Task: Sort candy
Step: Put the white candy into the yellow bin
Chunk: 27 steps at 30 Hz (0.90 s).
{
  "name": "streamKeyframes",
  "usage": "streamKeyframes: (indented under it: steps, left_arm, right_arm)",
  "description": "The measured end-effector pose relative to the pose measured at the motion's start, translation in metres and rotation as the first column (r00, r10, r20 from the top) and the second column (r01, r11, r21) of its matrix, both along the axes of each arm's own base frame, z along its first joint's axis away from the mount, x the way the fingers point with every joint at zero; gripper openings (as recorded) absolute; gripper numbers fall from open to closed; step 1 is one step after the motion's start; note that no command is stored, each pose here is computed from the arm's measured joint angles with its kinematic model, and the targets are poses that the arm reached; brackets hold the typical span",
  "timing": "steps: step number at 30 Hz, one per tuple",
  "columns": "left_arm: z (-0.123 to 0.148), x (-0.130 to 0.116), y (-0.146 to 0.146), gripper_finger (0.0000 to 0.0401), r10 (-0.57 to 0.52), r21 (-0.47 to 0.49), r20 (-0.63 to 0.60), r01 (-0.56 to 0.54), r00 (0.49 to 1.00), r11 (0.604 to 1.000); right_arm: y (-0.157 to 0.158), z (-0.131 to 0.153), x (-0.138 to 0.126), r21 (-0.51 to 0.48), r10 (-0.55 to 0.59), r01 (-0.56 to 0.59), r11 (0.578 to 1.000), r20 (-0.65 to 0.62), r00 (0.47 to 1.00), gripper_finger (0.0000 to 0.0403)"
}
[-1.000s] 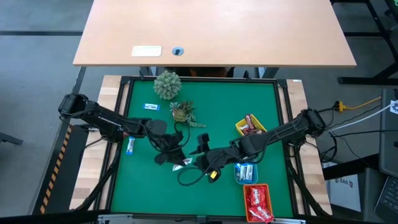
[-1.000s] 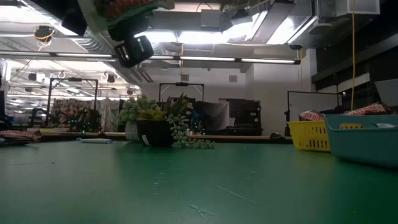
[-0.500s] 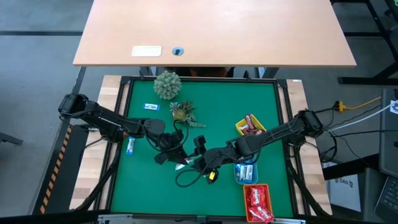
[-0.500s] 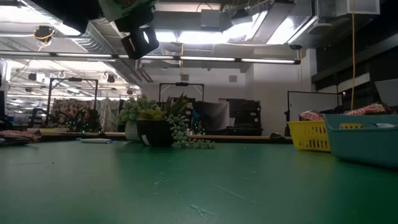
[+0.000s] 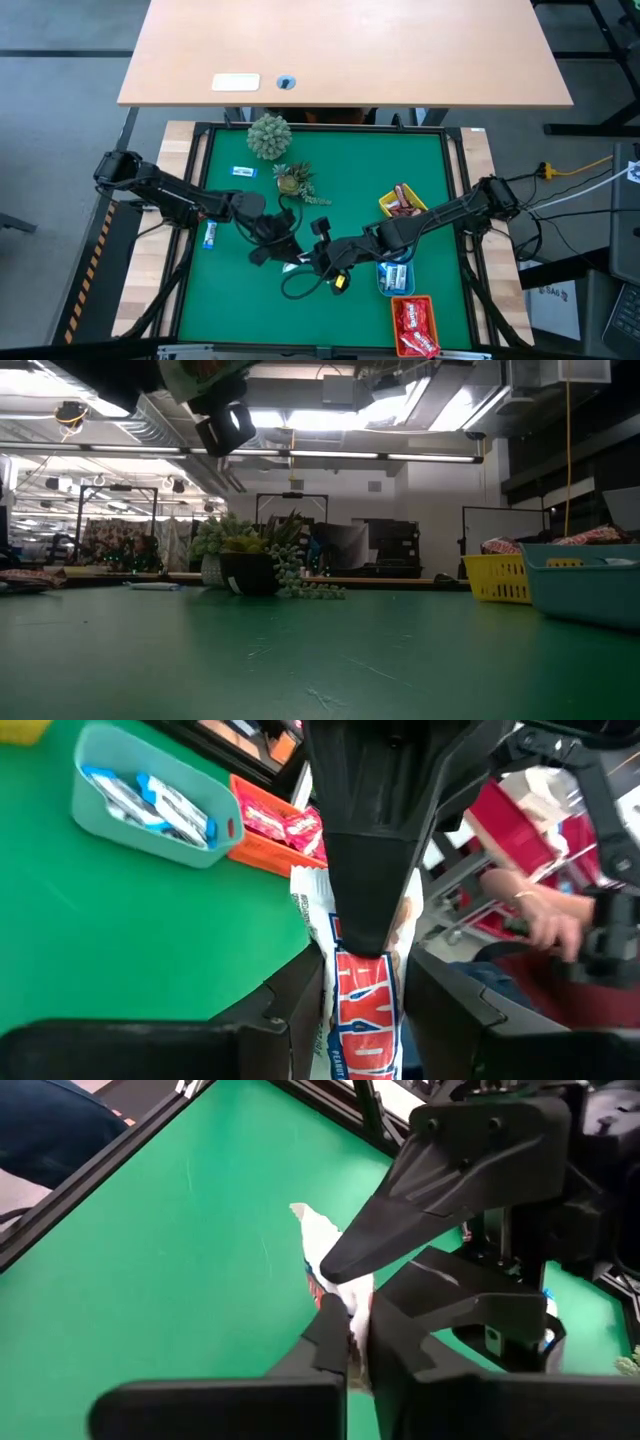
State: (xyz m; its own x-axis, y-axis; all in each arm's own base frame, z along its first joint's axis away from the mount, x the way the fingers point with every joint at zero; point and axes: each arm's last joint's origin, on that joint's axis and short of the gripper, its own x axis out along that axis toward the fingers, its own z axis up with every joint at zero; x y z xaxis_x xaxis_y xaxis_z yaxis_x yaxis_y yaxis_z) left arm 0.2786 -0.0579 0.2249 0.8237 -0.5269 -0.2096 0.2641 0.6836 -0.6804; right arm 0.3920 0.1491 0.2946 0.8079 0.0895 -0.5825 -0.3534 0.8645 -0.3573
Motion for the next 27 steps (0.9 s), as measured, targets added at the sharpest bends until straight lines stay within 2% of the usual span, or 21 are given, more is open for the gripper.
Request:
streamKeyframes:
  steps: [3,7,10,15,22,27]
  left_arm:
    - [-0.001,0.0,-0.001,0.0126,0.013,0.057,0.025,-0.015,1.0,0.998]
    - [-0.002,0.0,-0.001,0.0138,0.026,0.068,0.01,-0.026,1.0,0.997]
    - [-0.005,-0.001,0.0,0.0161,0.037,0.076,-0.014,-0.036,0.999,0.996]
    - [-0.01,-0.002,0.001,0.0209,0.08,0.103,-0.067,-0.073,0.995,0.992]
    - [-0.014,-0.003,0.003,0.0246,0.125,0.131,-0.105,-0.111,0.987,0.985]
    - [-0.016,-0.004,0.003,0.0247,0.129,0.139,-0.128,-0.111,0.983,0.984]
  right_arm:
    - [0.0,0.0,0.0,-0.002,0.0,0.0,1.0,-0.003,1.0,0.0012]
    - [0.0,0.0,0.0,-0.002,0.001,-0.001,1.0,-0.004,1.0,0.0037]
    - [0.0,-0.001,-0.001,-0.006,0.0,0.0,1.0,-0.014,1.0,0.0043]
    - [-0.002,-0.005,-0.005,-0.028,-0.001,-0.002,1.0,-0.072,0.997,0.0027]
    - [-0.006,-0.017,-0.016,-0.062,-0.035,0.021,0.998,-0.238,0.971,0.0021]
    - [-0.013,-0.028,-0.033,-0.107,-0.121,0.082,0.991,-0.428,0.896,0.0022]
